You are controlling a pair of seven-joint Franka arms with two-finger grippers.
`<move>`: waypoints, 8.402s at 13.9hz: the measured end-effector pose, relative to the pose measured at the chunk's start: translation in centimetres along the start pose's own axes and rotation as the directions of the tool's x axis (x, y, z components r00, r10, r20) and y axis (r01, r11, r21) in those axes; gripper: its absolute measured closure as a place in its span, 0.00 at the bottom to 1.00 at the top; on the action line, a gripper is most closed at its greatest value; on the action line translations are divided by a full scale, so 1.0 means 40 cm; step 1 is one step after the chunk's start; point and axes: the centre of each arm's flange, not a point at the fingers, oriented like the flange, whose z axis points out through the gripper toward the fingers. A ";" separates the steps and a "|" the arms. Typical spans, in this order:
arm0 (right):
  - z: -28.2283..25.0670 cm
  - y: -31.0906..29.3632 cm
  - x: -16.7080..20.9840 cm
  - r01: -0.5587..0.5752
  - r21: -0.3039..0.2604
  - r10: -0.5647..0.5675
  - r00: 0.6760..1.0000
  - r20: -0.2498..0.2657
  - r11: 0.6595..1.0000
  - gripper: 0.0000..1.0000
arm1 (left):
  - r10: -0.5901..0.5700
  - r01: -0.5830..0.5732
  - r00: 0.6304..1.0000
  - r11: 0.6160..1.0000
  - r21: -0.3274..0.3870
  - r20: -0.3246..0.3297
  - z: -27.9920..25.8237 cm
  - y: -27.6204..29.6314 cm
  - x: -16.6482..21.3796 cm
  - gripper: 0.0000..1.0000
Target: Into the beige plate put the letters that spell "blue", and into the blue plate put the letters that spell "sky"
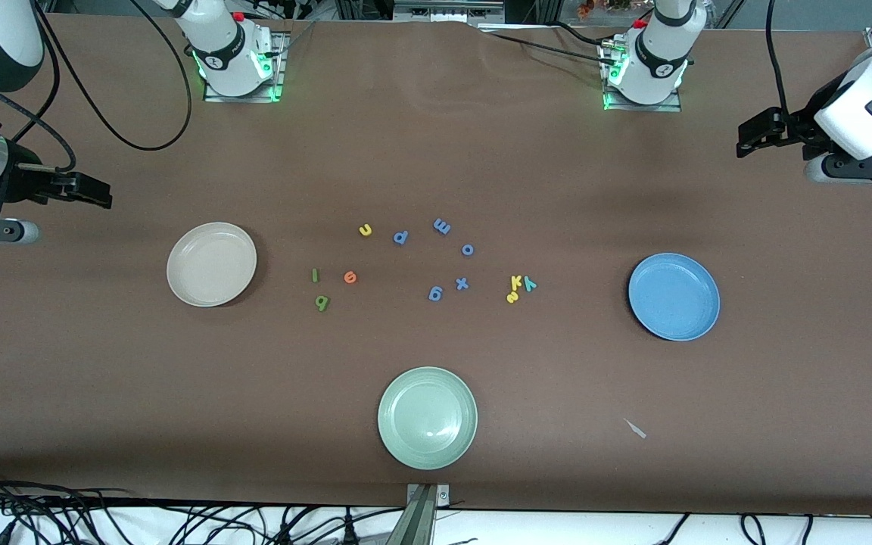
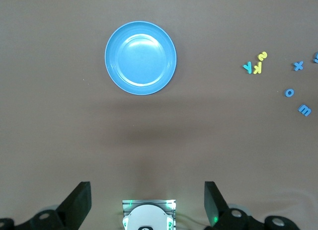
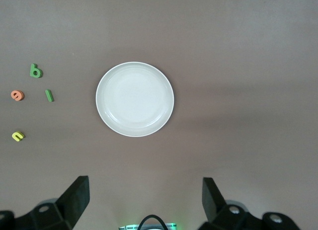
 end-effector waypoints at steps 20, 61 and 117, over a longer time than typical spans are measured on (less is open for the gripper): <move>-0.011 -0.025 0.010 0.016 0.000 -0.016 0.999 -0.044 1.000 0.00 | -0.009 0.009 1.000 1.000 -0.001 0.021 0.023 -0.010 0.019 0.00; -0.017 -0.059 0.011 0.038 0.005 -0.038 0.997 -0.061 0.999 0.00 | -0.008 0.008 1.000 1.000 -0.001 -0.008 0.021 -0.009 -0.012 0.00; 0.794 -0.739 0.258 -0.119 0.074 0.127 0.986 -0.110 0.990 0.73 | 0.219 -0.222 0.975 0.974 -0.053 -0.046 1.048 0.613 0.327 0.27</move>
